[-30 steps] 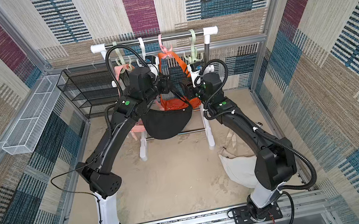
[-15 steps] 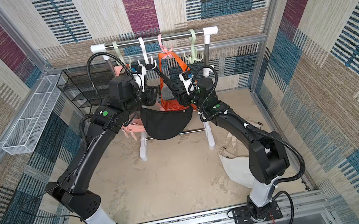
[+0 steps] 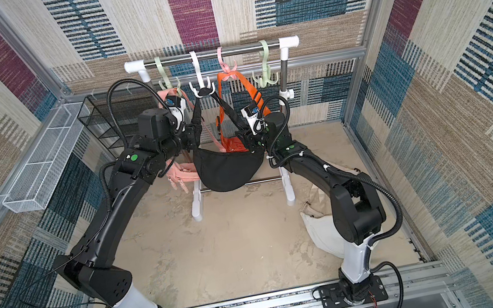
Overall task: Take the bag off the hook
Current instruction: Pick up the bag from the hook.
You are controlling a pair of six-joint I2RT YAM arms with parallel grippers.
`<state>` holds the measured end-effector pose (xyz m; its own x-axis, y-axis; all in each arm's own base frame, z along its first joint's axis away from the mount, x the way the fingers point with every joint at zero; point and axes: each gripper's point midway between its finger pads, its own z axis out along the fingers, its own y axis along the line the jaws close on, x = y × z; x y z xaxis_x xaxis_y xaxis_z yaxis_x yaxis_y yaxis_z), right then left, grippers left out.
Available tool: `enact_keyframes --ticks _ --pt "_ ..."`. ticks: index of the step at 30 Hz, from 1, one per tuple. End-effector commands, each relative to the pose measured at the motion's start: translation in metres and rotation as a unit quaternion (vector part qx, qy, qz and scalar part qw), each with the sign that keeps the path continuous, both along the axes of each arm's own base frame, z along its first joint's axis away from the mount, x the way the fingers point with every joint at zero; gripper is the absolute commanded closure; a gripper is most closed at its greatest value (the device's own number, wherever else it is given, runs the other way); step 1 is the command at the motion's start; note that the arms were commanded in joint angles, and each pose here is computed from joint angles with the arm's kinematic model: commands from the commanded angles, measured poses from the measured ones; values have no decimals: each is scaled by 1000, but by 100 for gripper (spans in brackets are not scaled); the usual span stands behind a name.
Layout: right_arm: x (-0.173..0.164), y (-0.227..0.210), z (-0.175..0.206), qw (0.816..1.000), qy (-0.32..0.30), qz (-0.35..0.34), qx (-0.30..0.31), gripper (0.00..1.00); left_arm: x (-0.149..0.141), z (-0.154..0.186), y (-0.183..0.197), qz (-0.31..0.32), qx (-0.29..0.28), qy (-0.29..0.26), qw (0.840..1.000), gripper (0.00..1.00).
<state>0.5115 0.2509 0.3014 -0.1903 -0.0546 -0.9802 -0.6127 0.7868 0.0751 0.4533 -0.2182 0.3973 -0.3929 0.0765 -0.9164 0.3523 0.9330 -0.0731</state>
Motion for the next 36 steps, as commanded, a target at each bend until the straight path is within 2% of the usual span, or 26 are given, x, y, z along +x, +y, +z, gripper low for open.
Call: enact_keyframes --ticks 1,4,6,10,12,17,18,26,34,35,36 --pt "4 0 12 1000 -21 -6 6 57 2 -9 2 -6 10 9 1000 57" --pt "3 1 12 1000 -20 -3 5 68 2 -13 1 -16 5 11 1000 60" --pt "3 2 15 1000 -20 -1 5 79 1 -15 -1 -25 1 12 1000 60" --pt "4 2 19 1000 -21 -1 6 86 1 -22 -3 -37 -1 18 999 62" --pt "3 1 23 1000 -23 -1 8 91 3 -26 -1 -35 1 21 999 68" --pt "3 1 30 1000 -26 -3 9 99 7 -21 3 -30 0 13 999 97" --pt "2 0 32 1000 -27 -3 10 100 8 -19 4 -28 -1 9 1000 100" --pt "-4 -3 60 999 -41 -10 23 100 7 3 7 -30 -11 -13 999 100" --pt "-7 -12 89 997 -55 -30 33 100 8 11 11 -26 -21 -21 999 100" --pt "-6 -12 87 998 -53 -32 30 100 7 9 13 -22 -20 -16 999 98" --pt "-6 -13 86 998 -51 -34 29 100 7 7 15 -19 -17 -12 1000 86"
